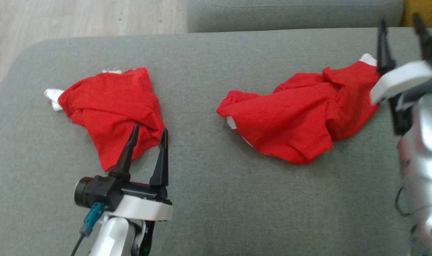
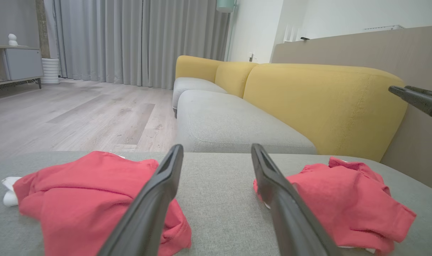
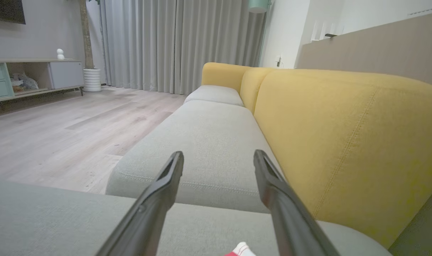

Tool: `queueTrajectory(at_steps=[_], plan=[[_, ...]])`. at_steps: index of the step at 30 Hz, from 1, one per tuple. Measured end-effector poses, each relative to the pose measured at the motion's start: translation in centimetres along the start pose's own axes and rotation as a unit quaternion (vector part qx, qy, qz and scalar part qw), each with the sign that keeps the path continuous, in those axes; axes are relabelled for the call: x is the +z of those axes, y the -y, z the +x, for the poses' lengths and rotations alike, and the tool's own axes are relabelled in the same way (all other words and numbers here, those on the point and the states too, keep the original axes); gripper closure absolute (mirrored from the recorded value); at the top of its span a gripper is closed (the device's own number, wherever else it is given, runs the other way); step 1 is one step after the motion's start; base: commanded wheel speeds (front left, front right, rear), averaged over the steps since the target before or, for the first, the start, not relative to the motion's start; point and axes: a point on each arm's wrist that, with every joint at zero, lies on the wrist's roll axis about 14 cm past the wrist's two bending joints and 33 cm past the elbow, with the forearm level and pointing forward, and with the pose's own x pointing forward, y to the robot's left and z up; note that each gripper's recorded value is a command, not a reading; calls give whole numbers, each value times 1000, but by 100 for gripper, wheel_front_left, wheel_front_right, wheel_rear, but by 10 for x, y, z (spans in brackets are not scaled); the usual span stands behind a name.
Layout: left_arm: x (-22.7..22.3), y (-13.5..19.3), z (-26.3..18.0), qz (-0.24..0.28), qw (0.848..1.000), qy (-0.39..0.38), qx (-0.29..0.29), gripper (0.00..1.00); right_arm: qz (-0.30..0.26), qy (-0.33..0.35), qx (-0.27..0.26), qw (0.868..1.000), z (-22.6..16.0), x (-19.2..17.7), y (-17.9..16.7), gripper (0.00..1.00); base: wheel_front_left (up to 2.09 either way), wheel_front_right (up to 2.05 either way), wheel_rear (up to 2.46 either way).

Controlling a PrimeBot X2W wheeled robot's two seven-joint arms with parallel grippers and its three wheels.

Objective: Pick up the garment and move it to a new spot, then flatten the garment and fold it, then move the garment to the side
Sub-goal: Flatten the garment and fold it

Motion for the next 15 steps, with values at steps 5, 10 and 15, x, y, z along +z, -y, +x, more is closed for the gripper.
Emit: queueTrajectory(at_steps=[5, 10, 15], plan=[[6, 8, 3, 0, 1000, 9, -9, 0, 43, 16, -3, 999, -32, -8, -16, 0, 0, 0, 0], [9, 17, 3, -8, 1000, 14, -18, 0, 82, 24, -14, 996, -79, -20, -24, 0, 0, 0, 0], [10, 29, 2, -10, 999, 16, -34, 0, 140, -6, -17, 990, -137, -53, -38, 0, 0, 0, 0]])
